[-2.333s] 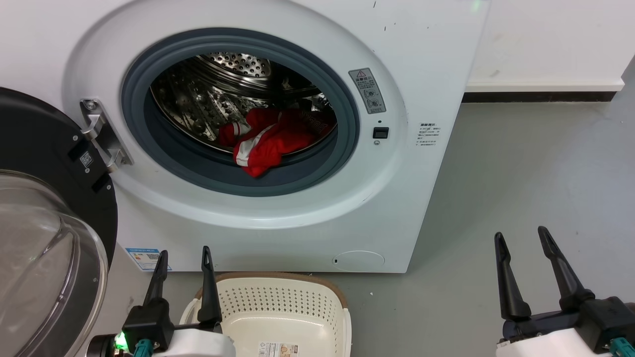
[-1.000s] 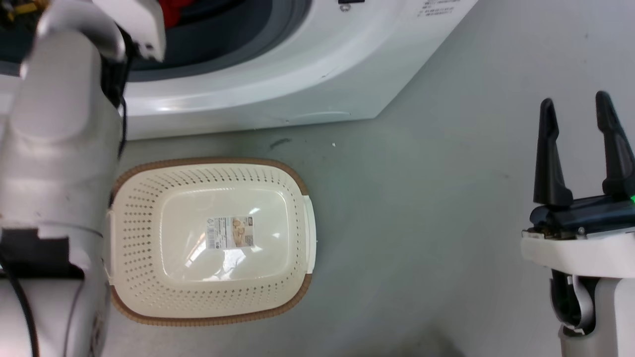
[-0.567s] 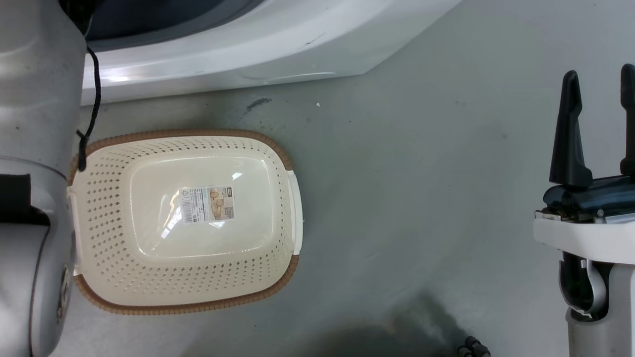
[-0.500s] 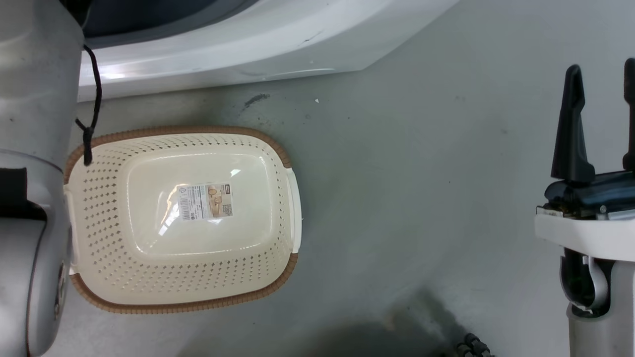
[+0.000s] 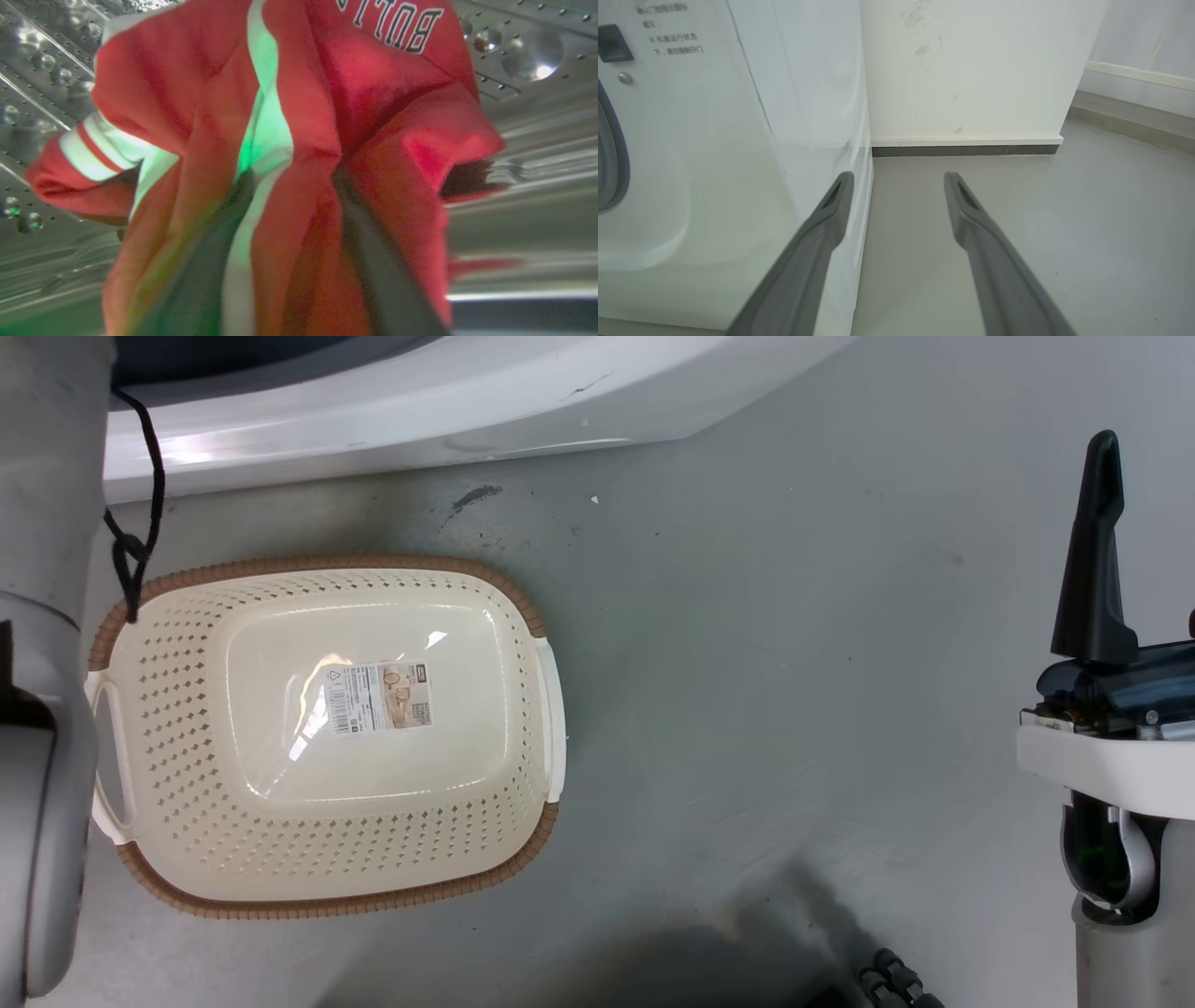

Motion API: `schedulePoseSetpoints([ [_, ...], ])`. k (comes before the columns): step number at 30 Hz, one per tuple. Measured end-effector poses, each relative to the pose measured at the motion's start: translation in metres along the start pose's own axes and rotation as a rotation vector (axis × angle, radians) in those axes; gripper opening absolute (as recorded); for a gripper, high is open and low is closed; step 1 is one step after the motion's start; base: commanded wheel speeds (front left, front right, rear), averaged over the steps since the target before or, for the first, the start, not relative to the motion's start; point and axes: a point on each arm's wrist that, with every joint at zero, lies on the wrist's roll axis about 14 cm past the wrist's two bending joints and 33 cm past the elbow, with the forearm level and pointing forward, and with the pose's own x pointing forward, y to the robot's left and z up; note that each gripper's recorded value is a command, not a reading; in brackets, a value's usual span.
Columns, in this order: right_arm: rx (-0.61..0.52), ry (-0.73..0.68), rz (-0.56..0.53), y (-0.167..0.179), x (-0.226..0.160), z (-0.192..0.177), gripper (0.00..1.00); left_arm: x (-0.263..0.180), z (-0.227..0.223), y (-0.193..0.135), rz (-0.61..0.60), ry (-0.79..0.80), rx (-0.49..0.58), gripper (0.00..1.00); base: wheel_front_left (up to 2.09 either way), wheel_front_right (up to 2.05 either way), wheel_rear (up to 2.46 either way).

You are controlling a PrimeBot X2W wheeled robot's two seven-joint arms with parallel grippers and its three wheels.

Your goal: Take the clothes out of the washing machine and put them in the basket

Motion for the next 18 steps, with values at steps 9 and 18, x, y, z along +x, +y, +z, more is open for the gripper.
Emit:
schedulePoseSetpoints([
  [9, 0.004, -0.035, 0.014, 0.005, -0.002, 0.018, 1.0, -0.021, 0.013, 0.004, 0.009, -0.118, 0.026, 0.0, 0.0, 0.0, 0.0],
  [18, -0.003, -0.067, 0.044, 0.018, -0.015, 0.043, 1.0, -0.065, 0.022, -0.01, -0.011, -0.292, 0.046, 0.0, 0.0, 0.0, 0.0],
])
